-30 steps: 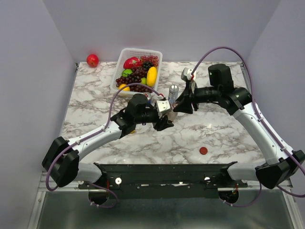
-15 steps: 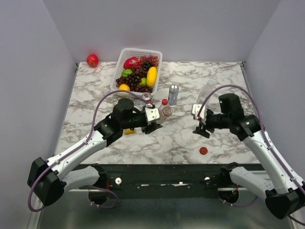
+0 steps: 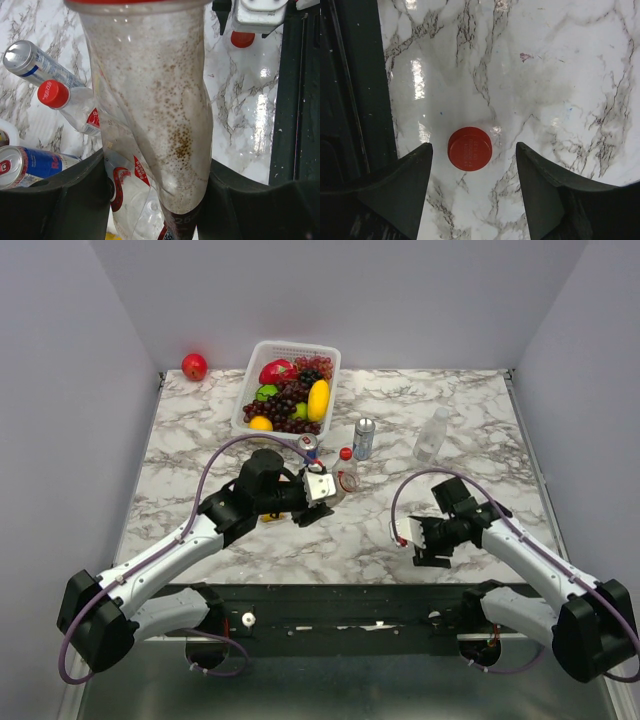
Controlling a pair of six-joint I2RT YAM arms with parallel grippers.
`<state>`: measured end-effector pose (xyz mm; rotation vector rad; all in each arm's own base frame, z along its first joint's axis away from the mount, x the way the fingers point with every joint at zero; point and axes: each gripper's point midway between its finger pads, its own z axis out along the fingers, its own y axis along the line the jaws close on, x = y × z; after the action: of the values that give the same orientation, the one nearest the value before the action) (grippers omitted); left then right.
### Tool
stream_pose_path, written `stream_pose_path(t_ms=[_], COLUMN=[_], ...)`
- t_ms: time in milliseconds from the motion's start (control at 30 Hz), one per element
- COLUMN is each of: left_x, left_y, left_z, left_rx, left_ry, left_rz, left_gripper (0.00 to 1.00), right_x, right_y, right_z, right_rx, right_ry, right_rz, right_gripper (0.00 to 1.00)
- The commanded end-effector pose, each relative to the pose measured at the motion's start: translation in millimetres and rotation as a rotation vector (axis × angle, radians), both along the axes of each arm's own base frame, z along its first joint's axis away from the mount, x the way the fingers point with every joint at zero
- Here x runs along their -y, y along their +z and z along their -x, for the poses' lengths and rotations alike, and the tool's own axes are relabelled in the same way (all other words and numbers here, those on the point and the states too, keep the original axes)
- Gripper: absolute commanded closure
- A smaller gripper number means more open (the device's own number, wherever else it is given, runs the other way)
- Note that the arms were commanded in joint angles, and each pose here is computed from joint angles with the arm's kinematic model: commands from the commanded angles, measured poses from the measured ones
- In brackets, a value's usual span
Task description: Screw on the bottle caps
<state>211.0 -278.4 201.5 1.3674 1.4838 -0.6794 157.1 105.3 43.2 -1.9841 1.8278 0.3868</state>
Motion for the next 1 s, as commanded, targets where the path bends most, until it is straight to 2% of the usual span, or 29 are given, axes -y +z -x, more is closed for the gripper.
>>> stream_pose_path(t_ms=[0, 200, 400, 500, 567, 700, 800, 833, 967], left_x=[-3.0, -3.2, -3.5, -2.8, -2.4, -2.3, -2.5, -2.8, -4.3], left_y=[-0.6, -1.5, -3.0, -3.3, -3.9, -5.7, -5.7, -7.1, -12.2], left_z=[-1.6, -1.8, -4.0, -5.1, -5.2, -5.2, -4.6, -4.2, -2.6], left_rx=[0.000, -0.006, -0.013, -0.013, -0.013, -0.019, -0.019, -0.021, -0.022], left_ry=[0.018, 0.021, 0.032, 0.033, 0.031, 0.033, 0.031, 0.031, 0.027], left_rz=[0.007, 0.011, 0.019, 0.022, 0.022, 0.022, 0.021, 0.019, 0.009], left_gripper=[1.00, 1.00, 1.00, 1.00, 1.00, 1.00, 1.00, 1.00, 1.00], right_x=[4.3, 12.7, 11.8, 12.7, 13.2, 14.8, 15.2, 14.8, -0.7], right_y=[-2.8, -15.8, -17.5, -20.0, -21.8, -25.8, -25.5, -24.1, 10.3], right_z=[-18.1, -18.6, -16.2, -15.4, -15.0, -12.1, -11.1, -11.9, -17.2], right_rx=[0.067, 0.028, 0.016, 0.006, -0.003, -0.016, -0.020, -0.017, -0.001], right_ry=[0.013, 0.003, 0.017, 0.021, 0.021, 0.026, 0.022, 0.021, 0.018], right_rz=[0.042, 0.105, 0.100, 0.109, 0.115, 0.121, 0.122, 0.121, 0.040], right_gripper=[0.26, 0.29, 0.29, 0.33, 0.37, 0.40, 0.47, 0.52, 0.60])
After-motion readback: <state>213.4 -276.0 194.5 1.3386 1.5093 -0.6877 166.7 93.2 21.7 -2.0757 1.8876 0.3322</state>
